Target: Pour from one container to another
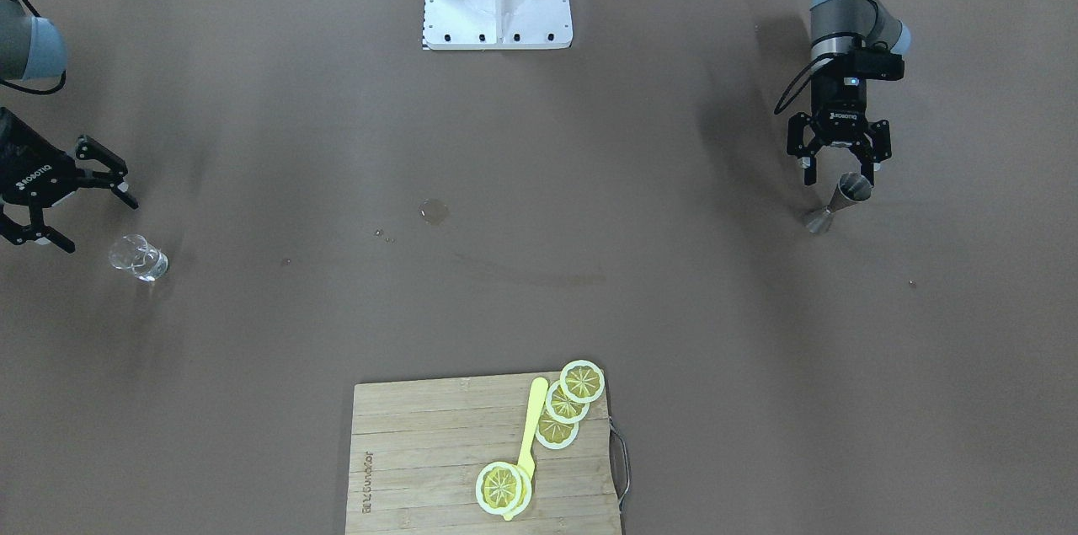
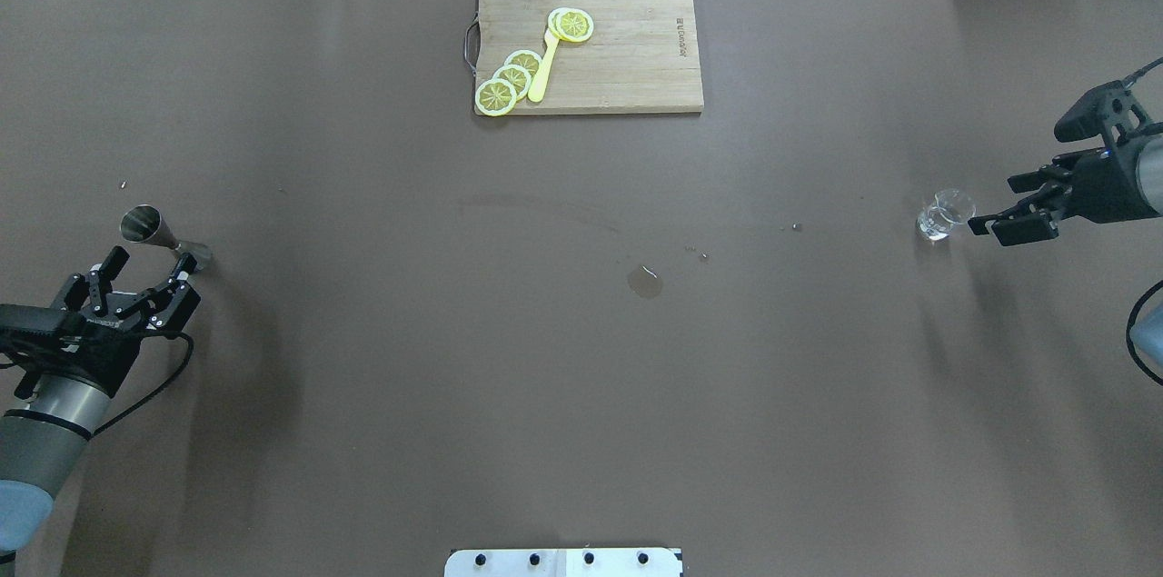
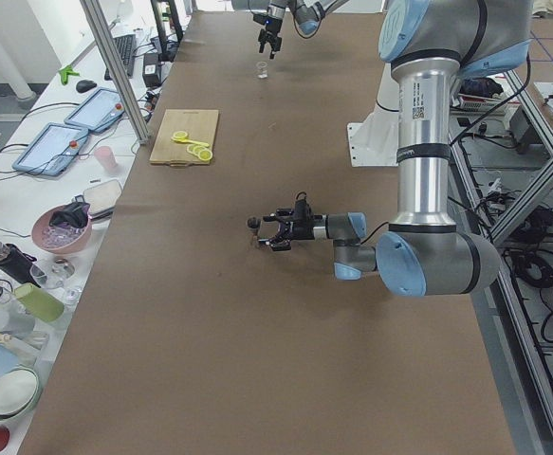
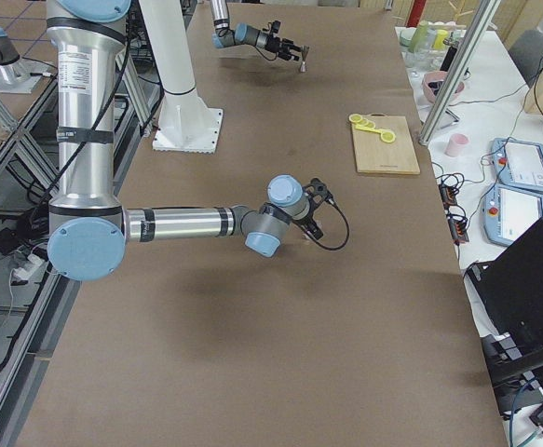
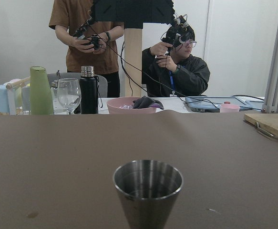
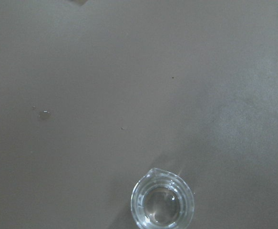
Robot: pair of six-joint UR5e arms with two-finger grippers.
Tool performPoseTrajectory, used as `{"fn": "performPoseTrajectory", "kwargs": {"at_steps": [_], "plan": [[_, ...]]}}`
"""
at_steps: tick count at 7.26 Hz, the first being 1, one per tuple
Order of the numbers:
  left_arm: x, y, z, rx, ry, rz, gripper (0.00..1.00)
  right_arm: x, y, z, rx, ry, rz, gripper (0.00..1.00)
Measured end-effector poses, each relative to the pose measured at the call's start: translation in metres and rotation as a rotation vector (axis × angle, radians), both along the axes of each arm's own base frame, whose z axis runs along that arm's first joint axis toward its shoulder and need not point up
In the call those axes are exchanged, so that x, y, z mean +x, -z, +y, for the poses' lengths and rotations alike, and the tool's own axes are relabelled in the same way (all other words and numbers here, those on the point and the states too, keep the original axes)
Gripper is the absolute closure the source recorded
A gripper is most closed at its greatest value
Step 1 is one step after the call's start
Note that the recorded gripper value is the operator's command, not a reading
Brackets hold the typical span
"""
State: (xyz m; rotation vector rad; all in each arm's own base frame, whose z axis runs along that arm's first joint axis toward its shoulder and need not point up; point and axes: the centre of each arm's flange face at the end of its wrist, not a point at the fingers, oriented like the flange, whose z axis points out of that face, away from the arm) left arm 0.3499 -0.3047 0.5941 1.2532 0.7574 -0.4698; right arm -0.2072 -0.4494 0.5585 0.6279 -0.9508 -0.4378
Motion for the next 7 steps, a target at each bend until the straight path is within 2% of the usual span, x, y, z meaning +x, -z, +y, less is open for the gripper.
{"fn": "performPoseTrajectory", "kwargs": {"at_steps": [3,7], "plan": [[0.009,-0.002,-0.008,-0.005,0.015,0.009,0.07,-0.022,-0.014,0.013,0.059,-0.005,-0.004,0.0],[0.015,0.0,-0.028,-0.008,0.05,0.003,0.07,-0.027,-0.032,0.016,0.169,-0.054,-0.058,0.0]]}}
